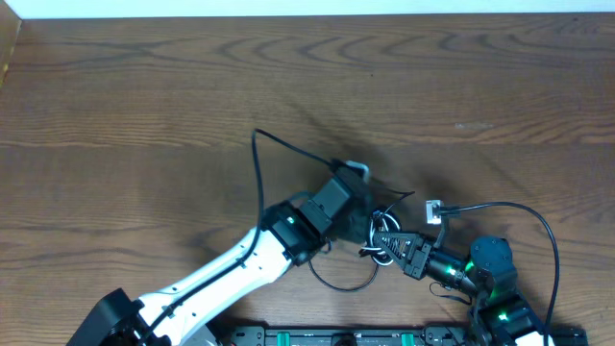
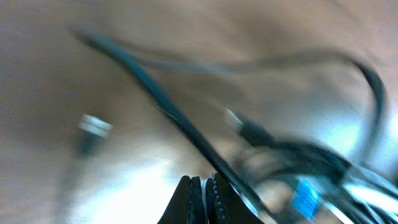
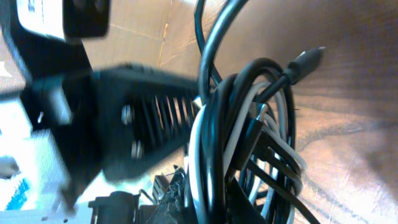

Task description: Untangle cables

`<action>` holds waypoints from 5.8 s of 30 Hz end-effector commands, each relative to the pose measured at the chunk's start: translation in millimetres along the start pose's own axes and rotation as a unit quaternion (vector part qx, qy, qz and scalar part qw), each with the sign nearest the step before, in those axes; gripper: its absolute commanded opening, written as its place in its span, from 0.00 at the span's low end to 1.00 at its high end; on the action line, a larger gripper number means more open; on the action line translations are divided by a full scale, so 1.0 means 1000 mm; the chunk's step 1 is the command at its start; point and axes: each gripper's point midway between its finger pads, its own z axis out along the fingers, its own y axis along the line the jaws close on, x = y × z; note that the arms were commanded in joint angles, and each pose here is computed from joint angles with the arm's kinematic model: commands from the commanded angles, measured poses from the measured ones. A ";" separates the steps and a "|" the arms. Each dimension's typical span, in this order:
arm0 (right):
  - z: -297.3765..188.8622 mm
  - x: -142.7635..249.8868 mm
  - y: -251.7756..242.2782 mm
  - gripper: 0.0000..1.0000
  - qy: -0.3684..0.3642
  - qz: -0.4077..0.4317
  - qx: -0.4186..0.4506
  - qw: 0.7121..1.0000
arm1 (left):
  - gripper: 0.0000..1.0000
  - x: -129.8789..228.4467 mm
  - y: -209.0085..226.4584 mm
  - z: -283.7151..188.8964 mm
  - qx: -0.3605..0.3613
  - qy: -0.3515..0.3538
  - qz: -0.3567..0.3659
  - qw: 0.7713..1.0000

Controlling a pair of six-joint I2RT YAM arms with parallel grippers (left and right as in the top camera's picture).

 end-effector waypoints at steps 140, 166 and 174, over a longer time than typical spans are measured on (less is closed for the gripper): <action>-0.028 -0.069 -0.099 0.90 -0.009 0.120 0.466 0.877 | 0.53 -0.017 0.049 -0.075 0.018 0.002 -0.207 0.978; -0.110 -0.029 -0.046 0.99 -0.053 0.151 0.474 0.866 | 0.52 0.017 0.030 0.001 -0.036 0.073 -0.457 0.886; -0.110 -0.025 -0.050 0.99 -0.049 0.154 0.478 0.863 | 0.52 0.031 0.035 0.016 -0.060 0.101 -0.503 0.856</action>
